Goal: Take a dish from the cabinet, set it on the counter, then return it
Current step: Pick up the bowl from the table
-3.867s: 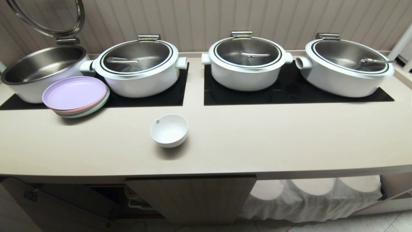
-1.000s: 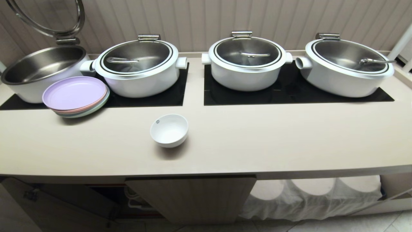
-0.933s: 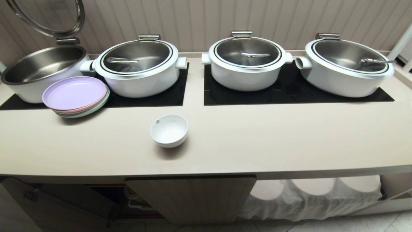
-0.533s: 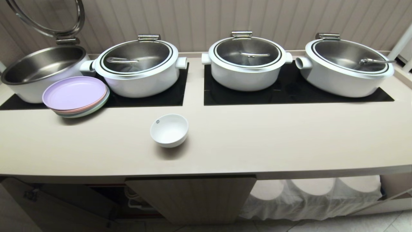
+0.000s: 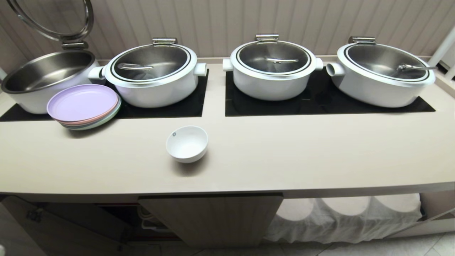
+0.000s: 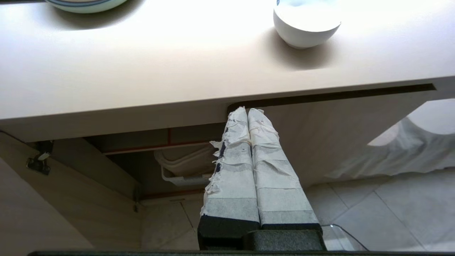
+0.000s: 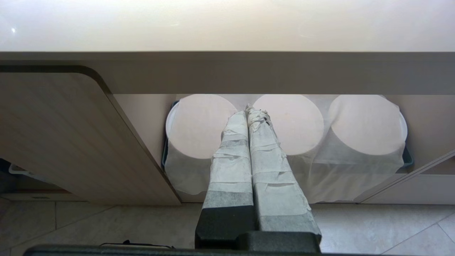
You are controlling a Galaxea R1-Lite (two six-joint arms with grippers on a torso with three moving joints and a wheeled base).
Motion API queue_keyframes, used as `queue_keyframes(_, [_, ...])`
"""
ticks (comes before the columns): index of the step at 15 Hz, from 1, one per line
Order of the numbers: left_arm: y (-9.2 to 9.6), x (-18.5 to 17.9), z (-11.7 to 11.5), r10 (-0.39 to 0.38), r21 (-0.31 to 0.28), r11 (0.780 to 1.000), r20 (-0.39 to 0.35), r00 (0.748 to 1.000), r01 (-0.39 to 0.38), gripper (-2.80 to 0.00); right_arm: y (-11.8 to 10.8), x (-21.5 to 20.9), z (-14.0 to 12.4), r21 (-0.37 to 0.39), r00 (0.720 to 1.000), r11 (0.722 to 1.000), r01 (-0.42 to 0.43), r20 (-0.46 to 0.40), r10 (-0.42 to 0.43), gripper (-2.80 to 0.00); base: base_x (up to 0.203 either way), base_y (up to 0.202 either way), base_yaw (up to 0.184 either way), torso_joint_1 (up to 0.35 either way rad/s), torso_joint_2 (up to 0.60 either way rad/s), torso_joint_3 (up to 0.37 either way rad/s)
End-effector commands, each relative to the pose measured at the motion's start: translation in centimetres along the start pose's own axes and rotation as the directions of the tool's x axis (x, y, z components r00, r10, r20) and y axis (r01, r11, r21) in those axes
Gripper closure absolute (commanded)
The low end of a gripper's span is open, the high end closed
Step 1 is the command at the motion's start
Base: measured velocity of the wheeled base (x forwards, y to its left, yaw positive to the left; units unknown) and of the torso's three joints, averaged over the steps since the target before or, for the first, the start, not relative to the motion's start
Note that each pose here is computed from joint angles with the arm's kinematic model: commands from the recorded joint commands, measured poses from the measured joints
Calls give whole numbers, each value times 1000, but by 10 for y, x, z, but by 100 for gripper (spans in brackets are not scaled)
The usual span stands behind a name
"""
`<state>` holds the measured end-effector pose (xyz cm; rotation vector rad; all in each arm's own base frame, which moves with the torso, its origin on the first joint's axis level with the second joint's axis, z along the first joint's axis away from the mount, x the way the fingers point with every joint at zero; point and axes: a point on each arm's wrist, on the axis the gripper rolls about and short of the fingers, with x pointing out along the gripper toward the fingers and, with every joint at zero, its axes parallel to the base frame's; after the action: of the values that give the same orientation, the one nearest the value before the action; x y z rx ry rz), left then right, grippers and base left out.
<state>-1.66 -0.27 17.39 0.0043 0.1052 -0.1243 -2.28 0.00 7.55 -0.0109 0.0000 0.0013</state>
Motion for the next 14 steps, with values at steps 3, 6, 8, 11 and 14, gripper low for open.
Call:
queue_keyframes(3, [6,52,41,-18,-31,999,-197,980,12,0,0,0,0,0,1000,1000,-2,0,2,0,0,0,0,0,0,0])
queue_keyframes(6, [11,96,72,-26,-47,999,-311,950,12,0,0,0,0,0,1000,1000,0,0,0,0,0,0,0,0,0,0])
queue_keyframes(8, [14,129,92,-38,-60,998,-391,919,16,0,0,0,0,0,1000,1000,0,0,0,0,0,0,0,0,0,0])
queue_keyframes(11, [6,172,125,-96,-136,990,-457,884,38,0,0,0,0,0,1000,1000,0,0,0,0,0,0,0,0,0,0])
queue_keyframes(14, [-12,210,138,-161,-206,977,-577,801,48,0,0,0,0,0,1000,1000,0,0,0,0,0,0,0,0,0,0])
